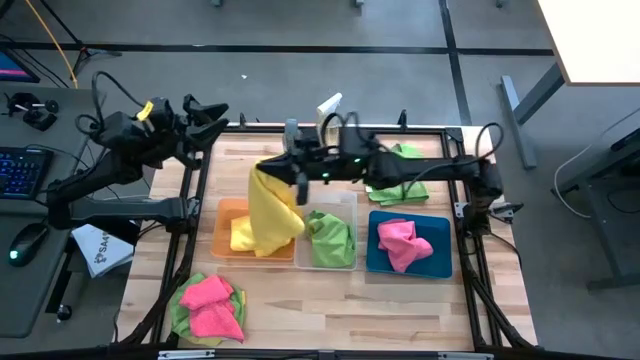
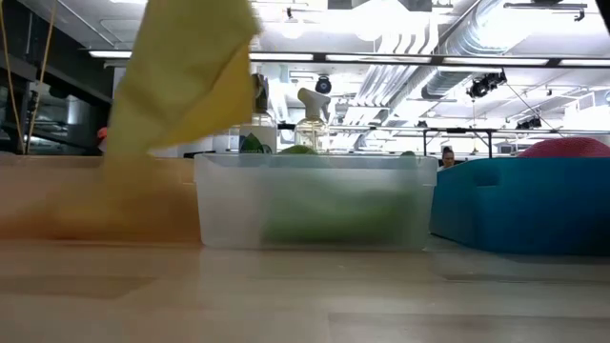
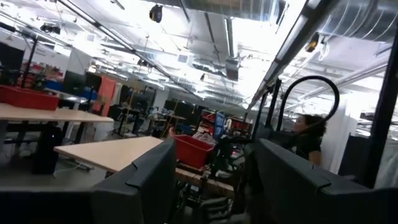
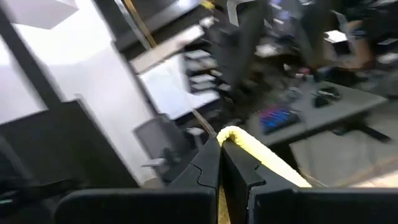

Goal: Sort microfiber towel by color & place in baskets
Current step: Put the top yellow microfiber cloth into the orange bin

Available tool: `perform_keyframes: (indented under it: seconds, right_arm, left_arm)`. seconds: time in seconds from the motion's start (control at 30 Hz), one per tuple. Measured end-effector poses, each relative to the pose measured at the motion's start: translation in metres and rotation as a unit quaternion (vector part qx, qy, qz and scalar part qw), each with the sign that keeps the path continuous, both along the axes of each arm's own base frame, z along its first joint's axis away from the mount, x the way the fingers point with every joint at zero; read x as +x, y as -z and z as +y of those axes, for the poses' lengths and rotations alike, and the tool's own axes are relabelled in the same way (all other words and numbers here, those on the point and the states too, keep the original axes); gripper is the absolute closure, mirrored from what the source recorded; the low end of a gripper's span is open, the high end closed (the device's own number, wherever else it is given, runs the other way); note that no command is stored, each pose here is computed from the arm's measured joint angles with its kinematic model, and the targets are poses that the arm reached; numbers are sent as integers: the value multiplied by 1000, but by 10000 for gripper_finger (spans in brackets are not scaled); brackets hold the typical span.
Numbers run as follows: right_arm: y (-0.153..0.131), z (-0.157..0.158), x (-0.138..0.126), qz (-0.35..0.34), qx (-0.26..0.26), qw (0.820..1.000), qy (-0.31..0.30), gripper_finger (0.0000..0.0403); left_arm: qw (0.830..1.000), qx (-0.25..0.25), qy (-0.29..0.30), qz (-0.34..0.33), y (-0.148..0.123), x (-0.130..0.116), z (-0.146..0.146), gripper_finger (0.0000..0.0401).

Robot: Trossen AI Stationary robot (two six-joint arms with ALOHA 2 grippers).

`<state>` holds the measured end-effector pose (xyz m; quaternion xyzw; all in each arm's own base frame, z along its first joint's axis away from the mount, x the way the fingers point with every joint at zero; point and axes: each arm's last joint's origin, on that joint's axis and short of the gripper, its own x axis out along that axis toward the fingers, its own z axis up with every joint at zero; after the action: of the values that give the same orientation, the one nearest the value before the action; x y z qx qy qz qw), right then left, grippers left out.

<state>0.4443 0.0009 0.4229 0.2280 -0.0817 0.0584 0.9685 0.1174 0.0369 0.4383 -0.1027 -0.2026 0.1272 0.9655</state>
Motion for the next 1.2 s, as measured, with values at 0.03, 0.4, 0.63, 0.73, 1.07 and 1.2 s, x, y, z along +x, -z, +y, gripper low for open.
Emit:
perform_keyframes:
  seconds: [0.03,0.4,0.63,0.73,1.07,1.2]
  right_arm:
    - [4,0,6,5,0,1000,10,403]
    - [48,9,56,41,12,999,-6,403]
    - [111,19,80,155,7,988,-14,403]
    - [146,22,89,220,6,975,-20,403]
    - [226,24,91,406,18,914,-18,402]
    - [215,23,83,423,-23,906,-16,381]
  left_arm:
    - [1000,-1,0,2,0,-3,-1,192]
    - [1000,-12,4,8,2,-29,-9,192]
    - [1000,-24,9,2,2,-31,-10,192]
    - [999,-40,14,3,3,-28,-9,192]
    - [996,-69,16,47,12,-15,-5,192]
    - [995,-80,19,56,14,-9,-3,192]
